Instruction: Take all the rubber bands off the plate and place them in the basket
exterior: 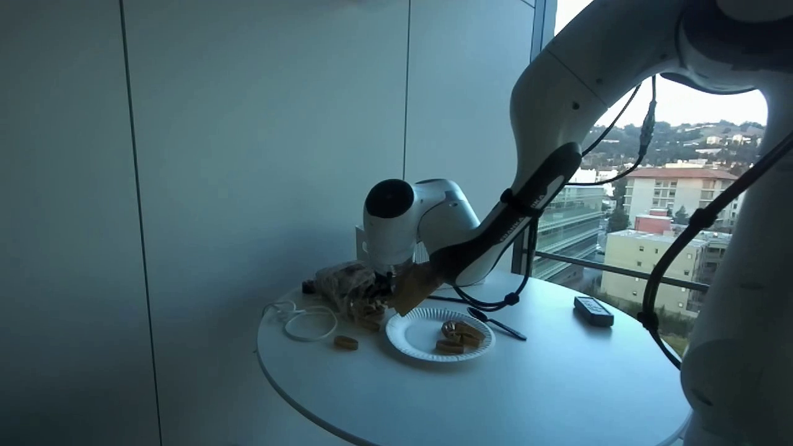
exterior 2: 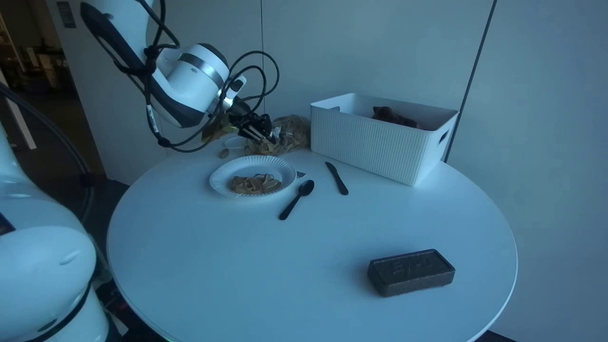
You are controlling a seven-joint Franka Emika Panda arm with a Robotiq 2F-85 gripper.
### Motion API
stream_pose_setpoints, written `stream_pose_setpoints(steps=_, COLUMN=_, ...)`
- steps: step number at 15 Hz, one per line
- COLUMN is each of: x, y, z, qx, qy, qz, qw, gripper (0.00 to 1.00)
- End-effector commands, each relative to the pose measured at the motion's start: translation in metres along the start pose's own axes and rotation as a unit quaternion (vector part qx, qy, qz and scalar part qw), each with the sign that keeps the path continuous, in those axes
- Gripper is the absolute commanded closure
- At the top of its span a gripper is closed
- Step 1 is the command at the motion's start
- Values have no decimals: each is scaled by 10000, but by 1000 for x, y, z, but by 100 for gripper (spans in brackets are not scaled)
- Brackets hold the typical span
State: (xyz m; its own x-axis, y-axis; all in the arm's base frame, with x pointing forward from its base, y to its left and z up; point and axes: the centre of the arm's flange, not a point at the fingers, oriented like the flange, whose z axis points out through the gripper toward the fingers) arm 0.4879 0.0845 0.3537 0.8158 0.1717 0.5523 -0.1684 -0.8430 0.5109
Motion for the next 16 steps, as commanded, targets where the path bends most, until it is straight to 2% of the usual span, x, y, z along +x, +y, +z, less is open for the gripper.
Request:
stream_pose_setpoints(steps=1, x=15, y=-14, z=10, qx=251, qy=-8, qz=120, qw=9996, gripper=93)
stream_pose_setpoints(steps=3, x=20, y=-23, z=7, qx=407, qy=108, qz=87, qw=9991, gripper=94)
stream_pose_setpoints(steps=4, x=26, y=-27, z=2, qx=404, qy=317, qz=80, qw=9986, gripper=94)
stream_pose_setpoints(steps=7, x=45, y=-31, z=-7, qx=244, qy=749, qz=94, qw=9969, gripper=93)
stream_pose_setpoints(steps=8, x=50, y=-30, z=-9, qx=225, qy=775, qz=124, qw=9967, gripper=93)
stream_pose_setpoints(steps=9, x=53, y=-28, z=-9, qx=213, qy=756, qz=192, qw=9967, gripper=66)
stream_pose_setpoints(steps=10, x=54, y=-27, z=-10, qx=259, qy=717, qz=239, qw=9968, gripper=65)
stream_pose_setpoints(steps=11, x=56, y=-26, z=-11, qx=317, qy=692, qz=310, qw=9966, gripper=60)
stream_pose_setpoints(steps=16, x=55, y=-19, z=-17, qx=471, qy=234, qz=608, qw=9968, gripper=23)
